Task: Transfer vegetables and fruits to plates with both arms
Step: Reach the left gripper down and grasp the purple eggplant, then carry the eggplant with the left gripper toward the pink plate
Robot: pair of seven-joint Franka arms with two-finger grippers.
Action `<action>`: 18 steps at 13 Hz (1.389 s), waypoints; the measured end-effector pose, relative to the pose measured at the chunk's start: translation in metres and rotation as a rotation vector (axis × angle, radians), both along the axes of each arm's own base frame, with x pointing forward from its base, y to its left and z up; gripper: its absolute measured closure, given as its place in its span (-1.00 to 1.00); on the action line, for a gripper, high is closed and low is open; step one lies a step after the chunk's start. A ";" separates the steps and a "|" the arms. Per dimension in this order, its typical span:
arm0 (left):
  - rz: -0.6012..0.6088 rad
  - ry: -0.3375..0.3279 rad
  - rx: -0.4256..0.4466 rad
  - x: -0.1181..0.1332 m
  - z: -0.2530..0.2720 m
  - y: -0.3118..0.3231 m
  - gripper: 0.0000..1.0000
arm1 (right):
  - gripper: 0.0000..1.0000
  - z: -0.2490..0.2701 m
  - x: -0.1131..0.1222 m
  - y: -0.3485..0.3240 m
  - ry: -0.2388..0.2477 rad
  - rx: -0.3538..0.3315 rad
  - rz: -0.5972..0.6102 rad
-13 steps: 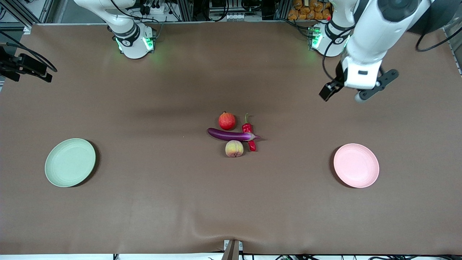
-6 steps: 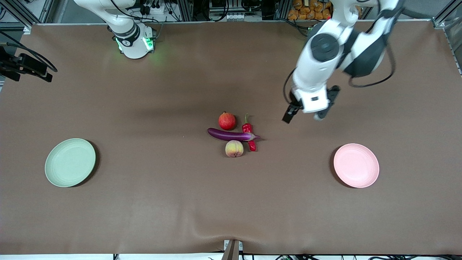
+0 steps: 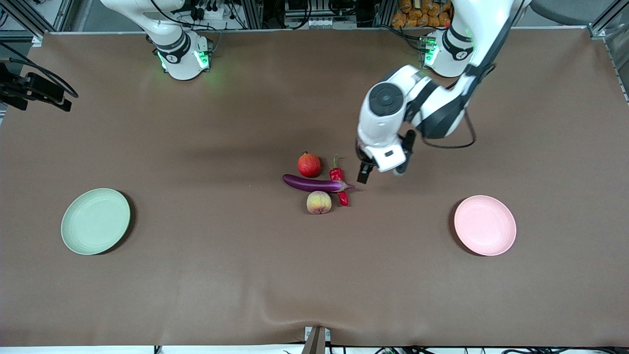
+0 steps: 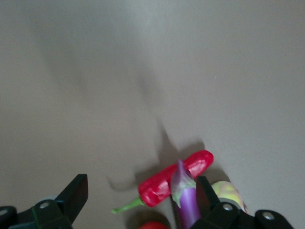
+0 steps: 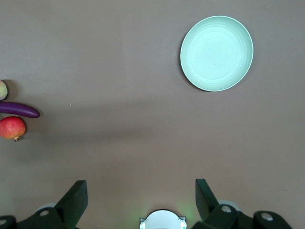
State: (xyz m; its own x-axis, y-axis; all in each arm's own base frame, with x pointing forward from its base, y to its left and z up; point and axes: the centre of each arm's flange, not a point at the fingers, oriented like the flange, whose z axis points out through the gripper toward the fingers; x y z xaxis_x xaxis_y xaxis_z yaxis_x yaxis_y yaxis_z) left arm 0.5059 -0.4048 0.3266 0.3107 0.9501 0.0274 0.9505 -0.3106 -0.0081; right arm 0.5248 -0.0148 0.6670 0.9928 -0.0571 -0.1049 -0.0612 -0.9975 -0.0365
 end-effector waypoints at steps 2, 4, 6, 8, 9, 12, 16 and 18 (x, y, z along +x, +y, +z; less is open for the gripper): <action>0.042 -0.024 0.017 0.002 -0.019 -0.026 -1.00 | -1.00 -0.001 0.000 0.000 0.005 0.002 0.001; 0.073 -0.015 0.026 -0.002 -0.040 -0.045 -1.00 | -1.00 -0.001 -0.001 0.001 0.008 0.004 0.001; 0.120 -0.026 0.045 0.001 -0.058 -0.052 -1.00 | -1.00 -0.001 0.000 0.001 0.009 0.005 0.001; 0.149 -0.027 0.049 0.004 -0.073 -0.058 -1.00 | -1.00 -0.001 0.000 0.001 0.009 0.006 0.002; 0.158 -0.024 0.045 0.006 -0.078 -0.061 -0.99 | -1.00 -0.001 0.000 0.001 0.009 0.006 0.002; 0.188 -0.033 0.007 0.009 -0.087 -0.067 -0.83 | -1.00 -0.001 0.000 0.001 0.009 0.006 0.002; 0.171 -0.034 0.011 0.004 -0.104 -0.072 -0.50 | -1.00 -0.002 -0.001 0.000 0.012 0.006 0.000; 0.168 -0.032 0.011 0.003 -0.109 -0.074 -0.34 | -1.00 -0.002 -0.001 0.000 0.013 0.006 0.000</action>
